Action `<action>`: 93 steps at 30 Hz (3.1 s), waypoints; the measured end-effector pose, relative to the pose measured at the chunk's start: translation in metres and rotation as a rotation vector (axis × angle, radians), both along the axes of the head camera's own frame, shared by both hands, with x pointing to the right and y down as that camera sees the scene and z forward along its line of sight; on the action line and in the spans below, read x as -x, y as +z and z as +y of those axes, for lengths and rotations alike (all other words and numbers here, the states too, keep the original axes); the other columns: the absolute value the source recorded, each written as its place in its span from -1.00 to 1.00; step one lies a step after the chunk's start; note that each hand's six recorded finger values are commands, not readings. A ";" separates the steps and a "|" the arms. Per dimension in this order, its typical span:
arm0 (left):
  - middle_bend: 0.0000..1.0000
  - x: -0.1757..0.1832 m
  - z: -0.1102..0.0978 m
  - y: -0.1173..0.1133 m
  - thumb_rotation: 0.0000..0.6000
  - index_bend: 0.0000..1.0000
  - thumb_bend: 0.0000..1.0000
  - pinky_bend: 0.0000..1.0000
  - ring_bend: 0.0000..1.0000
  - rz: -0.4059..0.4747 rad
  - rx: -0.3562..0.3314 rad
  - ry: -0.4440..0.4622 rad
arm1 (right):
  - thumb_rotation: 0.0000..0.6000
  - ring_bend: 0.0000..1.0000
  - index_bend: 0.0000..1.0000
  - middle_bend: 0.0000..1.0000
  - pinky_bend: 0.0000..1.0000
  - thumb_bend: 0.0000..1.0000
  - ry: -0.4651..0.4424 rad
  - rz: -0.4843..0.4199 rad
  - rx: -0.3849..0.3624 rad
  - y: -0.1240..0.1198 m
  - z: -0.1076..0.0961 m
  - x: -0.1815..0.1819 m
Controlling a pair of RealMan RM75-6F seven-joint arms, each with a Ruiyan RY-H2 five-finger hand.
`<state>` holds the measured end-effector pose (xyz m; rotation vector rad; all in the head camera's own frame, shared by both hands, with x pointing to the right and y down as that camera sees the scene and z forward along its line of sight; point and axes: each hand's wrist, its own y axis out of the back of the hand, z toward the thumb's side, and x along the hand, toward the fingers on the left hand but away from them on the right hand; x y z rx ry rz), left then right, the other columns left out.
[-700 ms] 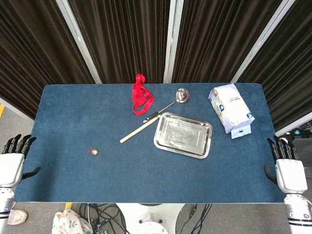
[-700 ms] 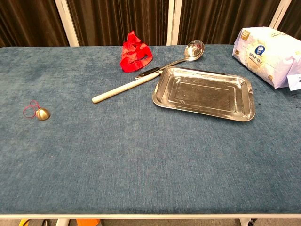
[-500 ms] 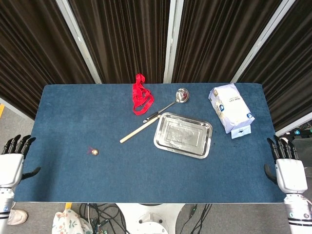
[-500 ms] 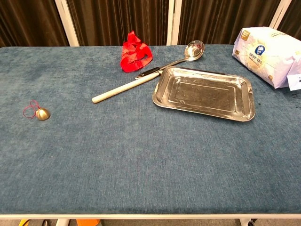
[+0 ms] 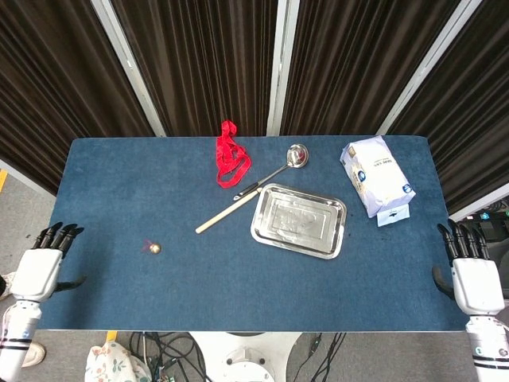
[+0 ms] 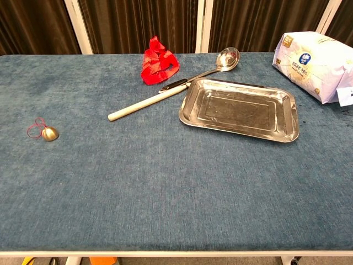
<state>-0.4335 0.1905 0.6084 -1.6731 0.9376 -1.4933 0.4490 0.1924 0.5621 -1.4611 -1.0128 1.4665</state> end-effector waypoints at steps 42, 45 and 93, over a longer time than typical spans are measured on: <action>-0.67 -0.095 -0.041 0.124 1.00 -0.25 -0.49 -0.78 -0.94 0.129 0.215 0.130 | 1.00 -1.00 -1.00 -1.00 -1.00 -0.39 0.020 0.007 0.018 0.002 0.000 -0.006; -0.65 -0.095 -0.042 0.122 1.00 -0.22 -0.43 -0.78 -0.94 0.131 0.212 0.129 | 1.00 -1.00 -1.00 -1.00 -1.00 -0.39 0.021 0.006 0.020 0.003 0.000 -0.006; -0.56 -0.104 -0.047 0.126 1.00 0.06 -0.24 -0.78 -0.91 0.136 0.209 0.105 | 1.00 -1.00 -1.00 -1.00 -1.00 -0.24 0.032 0.010 0.037 0.009 0.001 -0.010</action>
